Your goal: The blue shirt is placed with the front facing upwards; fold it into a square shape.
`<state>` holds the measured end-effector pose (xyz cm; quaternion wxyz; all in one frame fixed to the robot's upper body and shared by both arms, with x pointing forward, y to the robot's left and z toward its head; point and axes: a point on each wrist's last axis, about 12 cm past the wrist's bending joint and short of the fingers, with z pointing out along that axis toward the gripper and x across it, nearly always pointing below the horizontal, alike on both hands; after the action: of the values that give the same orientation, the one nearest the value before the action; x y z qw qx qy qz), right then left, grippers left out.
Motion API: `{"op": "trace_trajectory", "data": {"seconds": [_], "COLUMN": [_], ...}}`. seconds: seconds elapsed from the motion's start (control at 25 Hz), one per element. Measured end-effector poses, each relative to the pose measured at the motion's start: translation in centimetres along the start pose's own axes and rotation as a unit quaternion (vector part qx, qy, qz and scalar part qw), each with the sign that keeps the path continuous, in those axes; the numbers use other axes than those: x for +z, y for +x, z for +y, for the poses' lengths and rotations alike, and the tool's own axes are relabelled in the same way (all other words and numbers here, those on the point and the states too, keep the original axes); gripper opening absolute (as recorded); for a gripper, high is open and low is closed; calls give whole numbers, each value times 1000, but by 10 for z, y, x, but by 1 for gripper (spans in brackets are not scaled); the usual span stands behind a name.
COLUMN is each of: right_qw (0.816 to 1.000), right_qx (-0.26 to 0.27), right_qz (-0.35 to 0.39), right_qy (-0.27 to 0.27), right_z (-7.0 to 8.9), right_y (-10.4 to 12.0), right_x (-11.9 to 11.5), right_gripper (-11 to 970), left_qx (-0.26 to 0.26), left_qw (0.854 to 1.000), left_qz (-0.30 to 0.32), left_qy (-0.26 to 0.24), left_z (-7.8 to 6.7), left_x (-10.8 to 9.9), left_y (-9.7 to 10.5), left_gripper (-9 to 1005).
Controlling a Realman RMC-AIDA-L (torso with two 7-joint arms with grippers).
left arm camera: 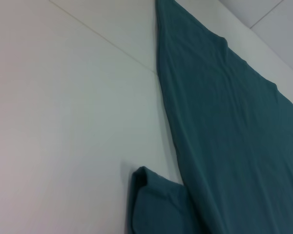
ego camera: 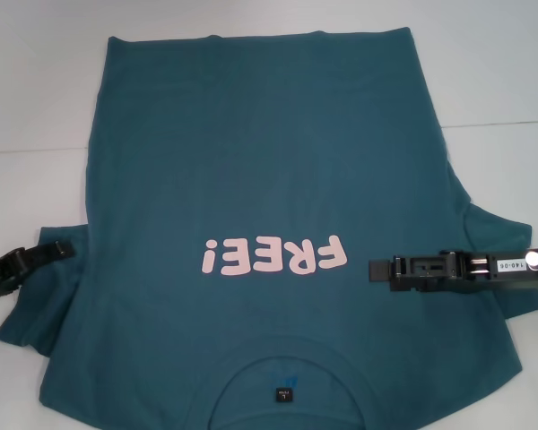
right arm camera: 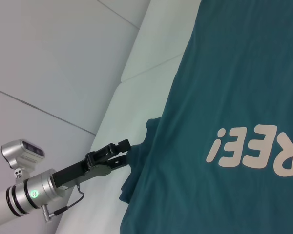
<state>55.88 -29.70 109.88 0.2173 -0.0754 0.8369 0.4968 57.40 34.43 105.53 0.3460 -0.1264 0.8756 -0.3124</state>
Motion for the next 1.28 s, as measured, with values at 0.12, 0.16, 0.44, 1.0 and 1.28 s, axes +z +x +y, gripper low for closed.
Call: {"op": "trace_trajectory", "data": {"seconds": [0.12, 0.16, 0.44, 1.0, 1.28], "right_qw": [1000, 1000, 1000, 1000, 1000], "right_qx": [1, 1, 3, 7, 7], "right_qz": [-1, -2, -7, -7, -7], "right_qy": [0, 0, 0, -1, 0], "right_z": [0, 0, -1, 0, 0], "right_y": [0, 0, 0, -1, -1], "right_x": [0, -1, -2, -2, -1], "right_gripper": [881, 881, 879, 875, 873], "left_qx": [-3, -3, -5, 2, 27], "left_qw": [1000, 1000, 1000, 1000, 999], "left_qz": [7, 9, 10, 11, 26], "left_qy": [-2, -4, -18, -15, -30], "left_z": [-1, -1, 0, -1, -1], "left_x": [2, 2, 2, 0, -4], "left_y": [-1, -2, -4, -7, -13], "left_gripper": [928, 924, 670, 266, 80]}}
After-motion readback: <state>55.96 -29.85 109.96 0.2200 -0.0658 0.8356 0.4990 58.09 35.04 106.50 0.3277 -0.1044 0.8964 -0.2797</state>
